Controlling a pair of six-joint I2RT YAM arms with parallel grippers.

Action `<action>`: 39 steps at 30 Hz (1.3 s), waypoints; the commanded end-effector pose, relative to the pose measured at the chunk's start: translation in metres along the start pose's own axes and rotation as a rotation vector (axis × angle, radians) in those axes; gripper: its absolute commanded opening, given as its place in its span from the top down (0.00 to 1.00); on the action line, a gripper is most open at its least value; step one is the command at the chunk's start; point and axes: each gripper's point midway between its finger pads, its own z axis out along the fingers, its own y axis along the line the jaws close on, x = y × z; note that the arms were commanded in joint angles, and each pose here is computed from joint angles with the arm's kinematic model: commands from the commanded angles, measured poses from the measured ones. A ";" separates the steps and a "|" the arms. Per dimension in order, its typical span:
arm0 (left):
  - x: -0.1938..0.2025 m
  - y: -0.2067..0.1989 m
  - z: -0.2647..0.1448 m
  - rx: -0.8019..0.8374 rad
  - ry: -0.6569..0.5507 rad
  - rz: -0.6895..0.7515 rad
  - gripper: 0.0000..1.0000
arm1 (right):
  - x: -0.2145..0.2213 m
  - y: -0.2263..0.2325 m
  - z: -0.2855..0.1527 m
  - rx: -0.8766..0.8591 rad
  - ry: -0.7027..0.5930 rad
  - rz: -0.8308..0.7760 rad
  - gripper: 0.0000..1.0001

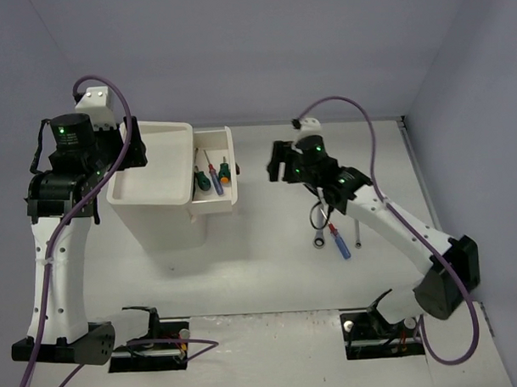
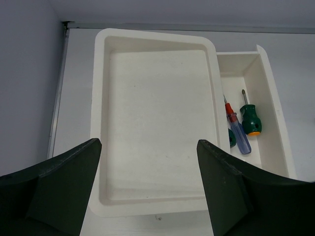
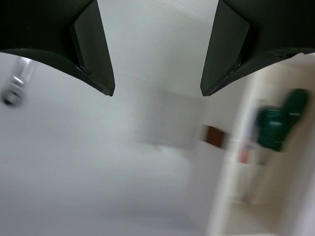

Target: Sort the tools into containers

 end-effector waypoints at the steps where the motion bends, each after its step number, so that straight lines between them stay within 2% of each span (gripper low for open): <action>1: -0.029 -0.007 -0.007 0.027 -0.092 -0.007 0.25 | 0.031 -0.104 -0.033 0.256 0.040 -0.032 0.32; 8: -0.031 -0.007 -0.004 0.027 -0.091 -0.005 0.25 | 0.131 -0.185 -0.066 0.463 0.223 0.101 0.34; 12: -0.028 -0.010 -0.001 0.036 -0.079 -0.001 0.25 | 0.172 -0.214 -0.078 0.542 0.301 0.195 0.35; 19: -0.029 -0.011 -0.001 0.040 -0.080 0.001 0.25 | 0.213 -0.242 -0.082 0.646 0.413 0.210 0.37; 25: -0.027 -0.013 -0.002 0.046 -0.077 -0.003 0.25 | 0.226 -0.243 -0.072 0.640 0.463 0.219 0.44; 29: -0.028 -0.011 -0.004 0.037 -0.083 -0.003 0.25 | 0.235 -0.245 -0.070 0.645 0.490 0.232 0.59; 32: -0.028 -0.011 -0.005 0.036 -0.085 -0.003 0.25 | 0.231 -0.245 -0.070 0.646 0.476 0.228 0.79; 34: -0.027 -0.011 -0.004 0.036 -0.084 -0.003 0.25 | 0.224 -0.244 -0.072 0.642 0.453 0.225 0.87; 37: -0.028 -0.011 -0.004 0.035 -0.084 -0.004 0.25 | 0.198 -0.235 -0.073 0.611 0.384 0.217 0.94; 39: -0.029 -0.011 -0.004 0.035 -0.085 0.000 0.25 | 0.166 -0.221 -0.073 0.579 0.305 0.206 0.98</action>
